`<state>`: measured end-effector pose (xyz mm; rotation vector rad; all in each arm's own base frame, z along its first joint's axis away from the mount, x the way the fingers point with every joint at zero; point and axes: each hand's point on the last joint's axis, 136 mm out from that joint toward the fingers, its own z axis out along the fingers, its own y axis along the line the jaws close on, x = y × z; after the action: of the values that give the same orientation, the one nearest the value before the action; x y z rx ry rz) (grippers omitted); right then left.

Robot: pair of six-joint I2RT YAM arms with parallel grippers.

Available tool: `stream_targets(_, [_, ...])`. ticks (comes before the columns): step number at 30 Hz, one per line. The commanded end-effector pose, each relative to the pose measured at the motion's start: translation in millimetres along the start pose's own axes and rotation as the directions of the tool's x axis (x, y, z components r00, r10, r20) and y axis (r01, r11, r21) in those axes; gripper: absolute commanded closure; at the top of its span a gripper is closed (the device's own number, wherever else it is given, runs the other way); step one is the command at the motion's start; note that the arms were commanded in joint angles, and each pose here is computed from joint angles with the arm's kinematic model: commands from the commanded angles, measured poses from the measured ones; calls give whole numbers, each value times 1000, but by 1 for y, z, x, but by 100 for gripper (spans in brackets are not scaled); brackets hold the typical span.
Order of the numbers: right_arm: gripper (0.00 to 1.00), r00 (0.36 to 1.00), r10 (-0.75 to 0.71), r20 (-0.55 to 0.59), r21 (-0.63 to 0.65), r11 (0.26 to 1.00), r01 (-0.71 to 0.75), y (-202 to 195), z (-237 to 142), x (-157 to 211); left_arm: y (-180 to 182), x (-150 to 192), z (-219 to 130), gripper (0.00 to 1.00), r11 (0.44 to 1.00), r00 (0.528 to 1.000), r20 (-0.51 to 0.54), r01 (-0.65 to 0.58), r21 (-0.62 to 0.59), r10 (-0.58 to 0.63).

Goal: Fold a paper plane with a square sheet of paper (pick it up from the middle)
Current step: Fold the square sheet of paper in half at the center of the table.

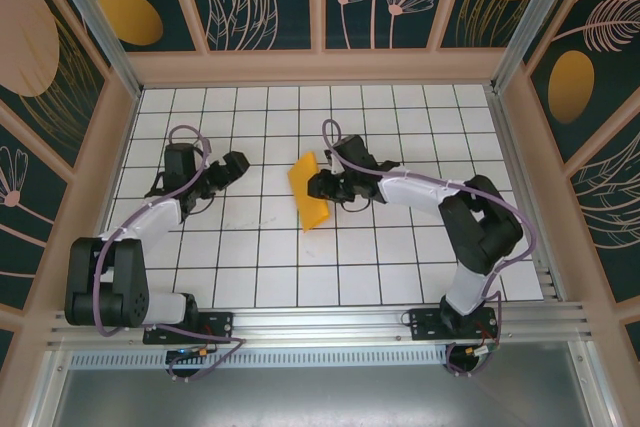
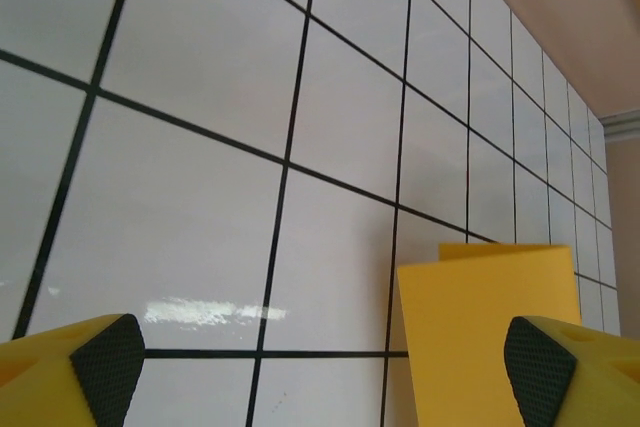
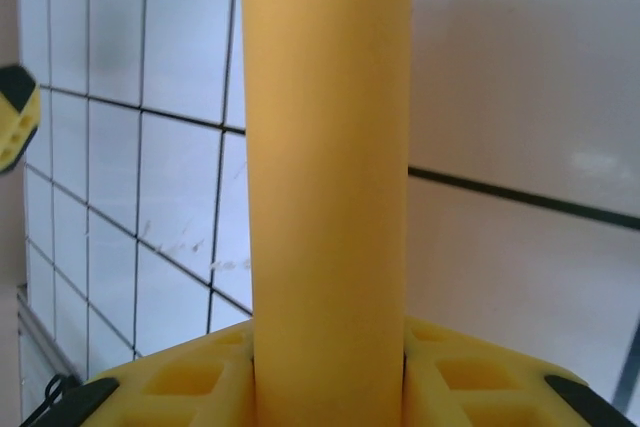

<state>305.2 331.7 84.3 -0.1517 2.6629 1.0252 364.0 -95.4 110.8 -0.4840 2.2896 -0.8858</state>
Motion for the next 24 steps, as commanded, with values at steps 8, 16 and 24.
stream_targets(8, [43,1000,-16,17,267,964,11,-61,13,-2,-21,18,13,5,998,999,-44,0,69,3])
stream_targets(16, [30,998,-25,52,311,950,7,-69,-1,-9,-30,33,21,5,995,996,-87,5,97,3])
stream_targets(24, [34,997,23,78,235,971,-41,-69,-15,-10,-43,54,33,13,989,987,-158,27,144,-4])
